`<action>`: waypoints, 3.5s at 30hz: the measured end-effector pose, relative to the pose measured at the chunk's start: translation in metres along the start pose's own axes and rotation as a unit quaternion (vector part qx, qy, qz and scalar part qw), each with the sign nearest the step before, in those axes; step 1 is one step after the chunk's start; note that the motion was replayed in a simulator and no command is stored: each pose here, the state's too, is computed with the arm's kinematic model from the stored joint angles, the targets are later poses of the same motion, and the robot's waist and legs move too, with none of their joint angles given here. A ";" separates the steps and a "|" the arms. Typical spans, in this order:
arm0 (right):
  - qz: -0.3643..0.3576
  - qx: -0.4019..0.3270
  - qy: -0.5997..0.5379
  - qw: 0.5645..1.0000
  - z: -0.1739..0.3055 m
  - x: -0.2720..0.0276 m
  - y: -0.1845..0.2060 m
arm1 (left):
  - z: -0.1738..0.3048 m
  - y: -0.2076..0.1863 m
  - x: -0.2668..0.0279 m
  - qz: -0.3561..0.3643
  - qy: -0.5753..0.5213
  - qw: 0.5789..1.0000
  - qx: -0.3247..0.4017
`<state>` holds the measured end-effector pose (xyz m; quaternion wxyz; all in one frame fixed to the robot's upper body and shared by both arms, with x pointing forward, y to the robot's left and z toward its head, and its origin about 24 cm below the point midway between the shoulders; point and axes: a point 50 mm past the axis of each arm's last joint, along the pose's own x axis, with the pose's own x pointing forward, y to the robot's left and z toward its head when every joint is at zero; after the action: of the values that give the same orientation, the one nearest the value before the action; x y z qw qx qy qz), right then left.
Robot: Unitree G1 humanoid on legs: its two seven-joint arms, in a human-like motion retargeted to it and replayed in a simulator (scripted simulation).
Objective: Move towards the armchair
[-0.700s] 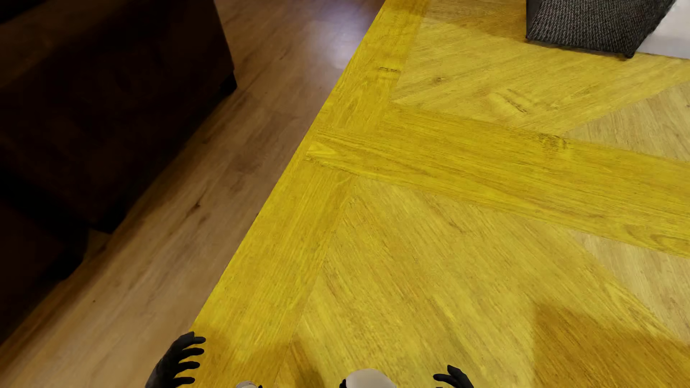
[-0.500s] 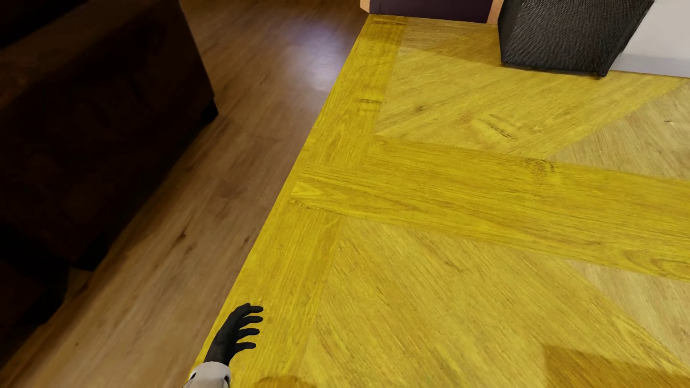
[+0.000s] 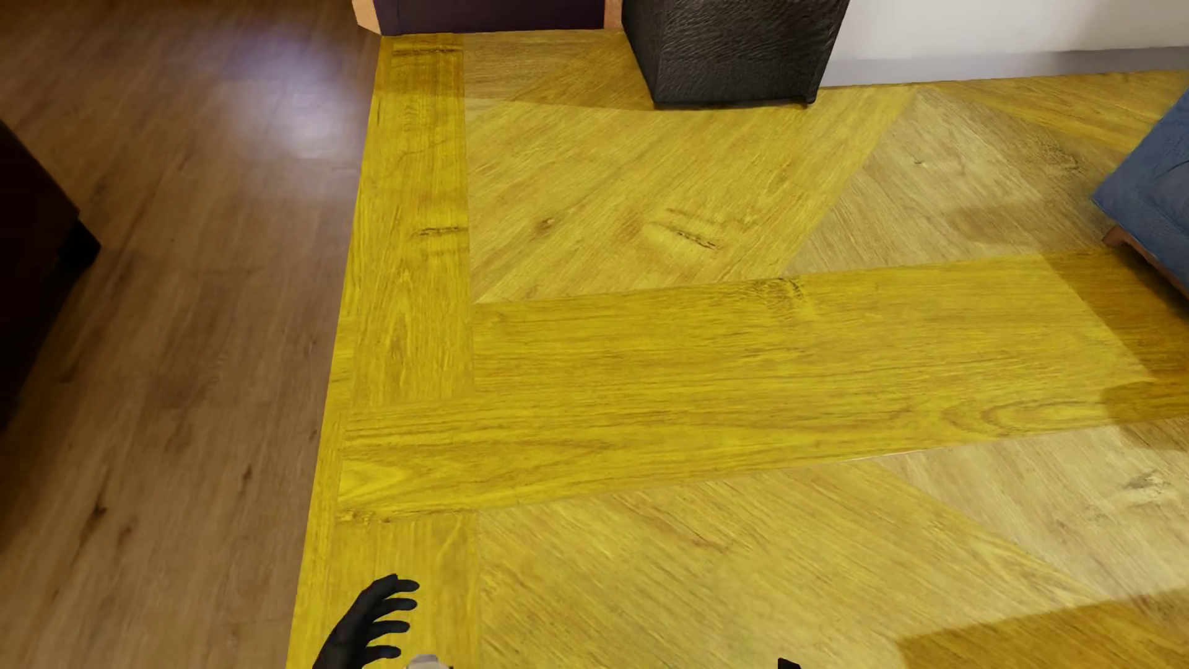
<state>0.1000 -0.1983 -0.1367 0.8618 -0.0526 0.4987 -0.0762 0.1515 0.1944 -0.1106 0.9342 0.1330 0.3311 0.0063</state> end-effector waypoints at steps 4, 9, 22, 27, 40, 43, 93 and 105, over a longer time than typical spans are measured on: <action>0.067 0.033 -0.045 0.996 0.009 0.000 0.009 | -0.017 0.041 -0.003 0.070 0.070 0.995 0.012; 0.030 -0.048 0.050 0.997 -0.041 -0.006 -0.017 | 0.043 -0.015 0.016 -0.001 -0.067 0.996 -0.053; 0.015 -0.021 0.015 1.000 -0.020 -0.004 -0.008 | 0.020 -0.005 0.004 0.006 -0.049 0.998 -0.025; 0.083 0.035 -0.069 0.994 0.018 0.002 0.007 | -0.023 0.025 -0.006 0.037 0.082 0.996 -0.004; 0.068 -0.056 -0.108 0.990 0.057 0.010 0.015 | -0.025 0.051 -0.008 0.083 0.065 0.994 0.004; 0.036 -0.036 -0.019 0.999 -0.007 -0.004 -0.023 | 0.051 0.016 0.019 0.096 -0.071 0.991 -0.062; 0.057 -0.040 -0.044 0.997 0.022 0.007 0.000 | 0.002 0.005 0.004 -0.041 0.044 0.997 -0.049; 0.031 -0.039 -0.059 0.997 0.020 0.004 -0.008 | 0.002 0.014 0.004 -0.023 0.034 0.998 -0.037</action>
<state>0.1184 -0.2063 -0.1289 0.8891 -0.0755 0.4507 -0.0270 0.1570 0.2081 -0.1076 0.9266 0.0901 0.3651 0.0013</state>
